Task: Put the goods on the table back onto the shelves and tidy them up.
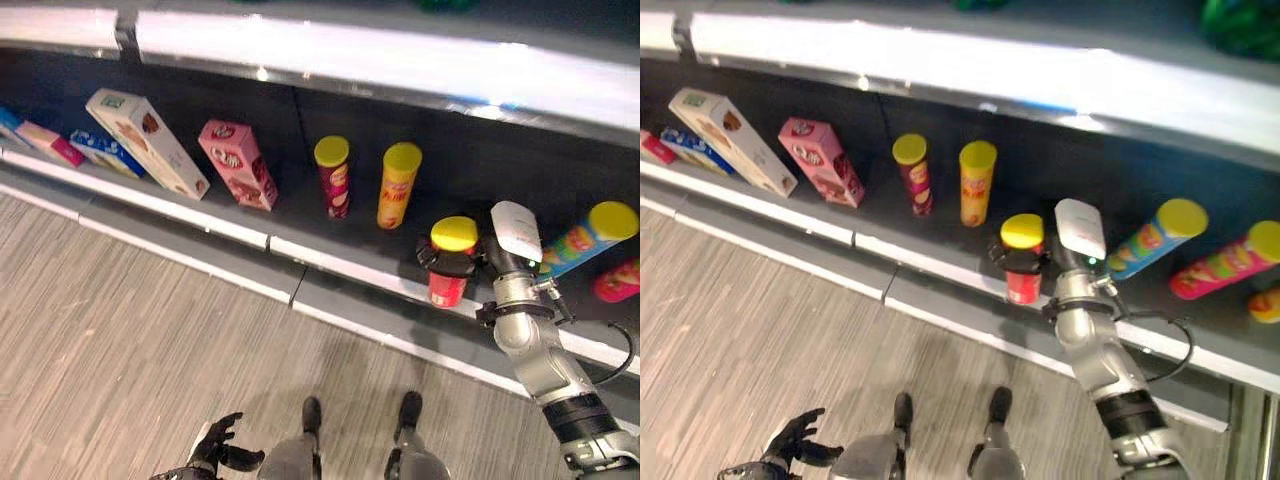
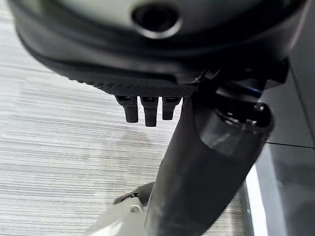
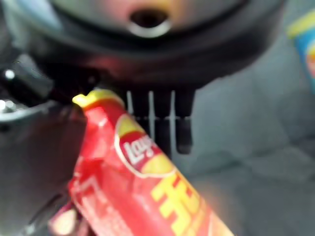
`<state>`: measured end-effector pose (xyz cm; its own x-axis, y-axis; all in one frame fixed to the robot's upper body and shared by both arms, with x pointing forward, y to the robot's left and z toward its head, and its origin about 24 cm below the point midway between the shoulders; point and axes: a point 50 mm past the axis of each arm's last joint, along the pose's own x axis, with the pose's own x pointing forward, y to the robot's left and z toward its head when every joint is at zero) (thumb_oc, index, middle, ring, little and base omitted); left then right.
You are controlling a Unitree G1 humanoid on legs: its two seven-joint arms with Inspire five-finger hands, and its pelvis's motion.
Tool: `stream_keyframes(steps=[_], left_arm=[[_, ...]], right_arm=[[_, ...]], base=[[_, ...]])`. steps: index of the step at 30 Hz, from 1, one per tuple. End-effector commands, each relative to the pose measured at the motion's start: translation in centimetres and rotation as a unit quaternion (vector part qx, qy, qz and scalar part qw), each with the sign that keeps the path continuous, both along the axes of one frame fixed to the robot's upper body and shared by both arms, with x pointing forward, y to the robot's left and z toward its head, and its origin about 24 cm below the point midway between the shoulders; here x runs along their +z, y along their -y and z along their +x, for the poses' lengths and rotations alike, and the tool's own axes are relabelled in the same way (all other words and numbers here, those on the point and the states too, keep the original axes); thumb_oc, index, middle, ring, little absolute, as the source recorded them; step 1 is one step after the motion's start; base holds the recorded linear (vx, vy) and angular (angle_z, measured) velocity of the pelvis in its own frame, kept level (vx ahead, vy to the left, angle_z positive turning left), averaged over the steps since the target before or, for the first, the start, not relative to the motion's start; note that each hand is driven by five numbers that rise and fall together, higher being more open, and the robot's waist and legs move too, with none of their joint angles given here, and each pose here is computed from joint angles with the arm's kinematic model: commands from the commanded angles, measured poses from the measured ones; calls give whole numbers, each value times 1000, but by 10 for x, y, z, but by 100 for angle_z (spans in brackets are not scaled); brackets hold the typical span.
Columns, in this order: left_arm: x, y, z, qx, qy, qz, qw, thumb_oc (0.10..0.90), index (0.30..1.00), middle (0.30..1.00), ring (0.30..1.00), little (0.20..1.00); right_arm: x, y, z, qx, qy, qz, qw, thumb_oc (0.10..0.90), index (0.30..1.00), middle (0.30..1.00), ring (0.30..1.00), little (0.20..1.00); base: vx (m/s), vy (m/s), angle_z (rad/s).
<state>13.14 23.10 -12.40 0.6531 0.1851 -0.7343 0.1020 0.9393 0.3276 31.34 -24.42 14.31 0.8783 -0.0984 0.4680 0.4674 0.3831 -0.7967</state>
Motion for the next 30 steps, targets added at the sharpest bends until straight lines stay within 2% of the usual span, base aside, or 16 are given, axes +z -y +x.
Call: stream_keyframes(steps=[1, 9, 18, 30], left_arm=[[16, -32, 9, -11, 35, 64, 997, 800, 900, 900, 900, 900], [22, -25, 23, -20, 66, 54, 996, 800, 900, 900, 900, 900], [24, -21, 28, -26, 74, 54, 995, 800, 900, 900, 900, 900], [31, -15, 39, -31, 104, 48, 993, 800, 900, 900, 900, 900]], right_arm=[[81, -11, 0, 2, 210, 0, 978, 400, 300, 300, 300, 300], [105, 7, -1, -56, 283, 15, 958, 400, 300, 300, 300, 300], [109, 21, -4, -97, 311, 32, 945, 400, 300, 300, 300, 300], [98, 22, -2, -118, 322, 82, 936, 400, 300, 300, 300, 300]], base=[[-106, -3, 2], [-31, 0, 2], [-4, 0, 2], [-4, -2, 3]])
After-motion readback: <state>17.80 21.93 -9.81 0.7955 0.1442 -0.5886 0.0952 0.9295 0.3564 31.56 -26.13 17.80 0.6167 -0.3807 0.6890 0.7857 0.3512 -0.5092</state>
